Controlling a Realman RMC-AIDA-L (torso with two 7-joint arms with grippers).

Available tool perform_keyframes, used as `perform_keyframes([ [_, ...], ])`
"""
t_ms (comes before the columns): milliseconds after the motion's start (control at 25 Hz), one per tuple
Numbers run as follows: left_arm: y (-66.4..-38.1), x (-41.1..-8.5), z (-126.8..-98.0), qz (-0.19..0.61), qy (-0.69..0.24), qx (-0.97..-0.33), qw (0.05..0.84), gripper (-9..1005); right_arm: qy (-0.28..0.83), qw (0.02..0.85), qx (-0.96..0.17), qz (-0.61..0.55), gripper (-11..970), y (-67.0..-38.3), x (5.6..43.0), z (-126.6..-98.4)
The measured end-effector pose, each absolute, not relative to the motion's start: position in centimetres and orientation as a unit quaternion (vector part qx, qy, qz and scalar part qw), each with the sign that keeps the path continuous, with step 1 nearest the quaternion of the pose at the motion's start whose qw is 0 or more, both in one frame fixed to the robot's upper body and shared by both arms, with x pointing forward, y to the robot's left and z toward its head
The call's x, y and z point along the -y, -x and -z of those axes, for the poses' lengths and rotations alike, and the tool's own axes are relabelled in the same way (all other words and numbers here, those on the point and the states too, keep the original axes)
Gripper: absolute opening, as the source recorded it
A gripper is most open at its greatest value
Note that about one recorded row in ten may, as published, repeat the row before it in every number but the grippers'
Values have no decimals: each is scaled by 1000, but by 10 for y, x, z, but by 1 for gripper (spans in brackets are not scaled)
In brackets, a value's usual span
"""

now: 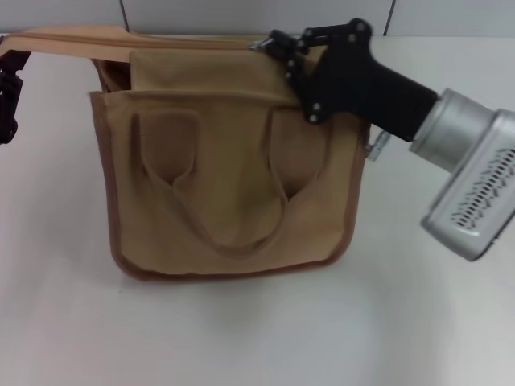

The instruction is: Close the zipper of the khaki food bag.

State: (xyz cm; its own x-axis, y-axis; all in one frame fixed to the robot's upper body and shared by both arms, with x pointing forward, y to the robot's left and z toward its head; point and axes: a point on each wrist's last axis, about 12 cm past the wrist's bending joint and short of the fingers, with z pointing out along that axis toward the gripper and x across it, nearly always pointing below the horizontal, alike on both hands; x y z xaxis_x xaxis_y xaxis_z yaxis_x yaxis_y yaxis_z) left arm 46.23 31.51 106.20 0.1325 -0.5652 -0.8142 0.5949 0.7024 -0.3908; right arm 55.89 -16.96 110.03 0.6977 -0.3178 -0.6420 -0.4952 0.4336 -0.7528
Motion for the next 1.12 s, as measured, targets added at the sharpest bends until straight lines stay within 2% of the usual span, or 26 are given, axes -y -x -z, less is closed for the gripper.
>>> perform_keyframes([
  [400, -466, -315, -1061, 382, -9, -542, 748, 72, 487, 763, -424, -30, 101, -552, 205, -1091],
  [760, -467, -317, -1061, 380, -15, -544, 748, 71, 470, 758, -452, -20, 119, -549, 219, -1081],
  [1120, -469, -310, -1061, 392, -34, -549, 737, 71, 365, 817, -444, -53, 154, -527, 241, -1083],
])
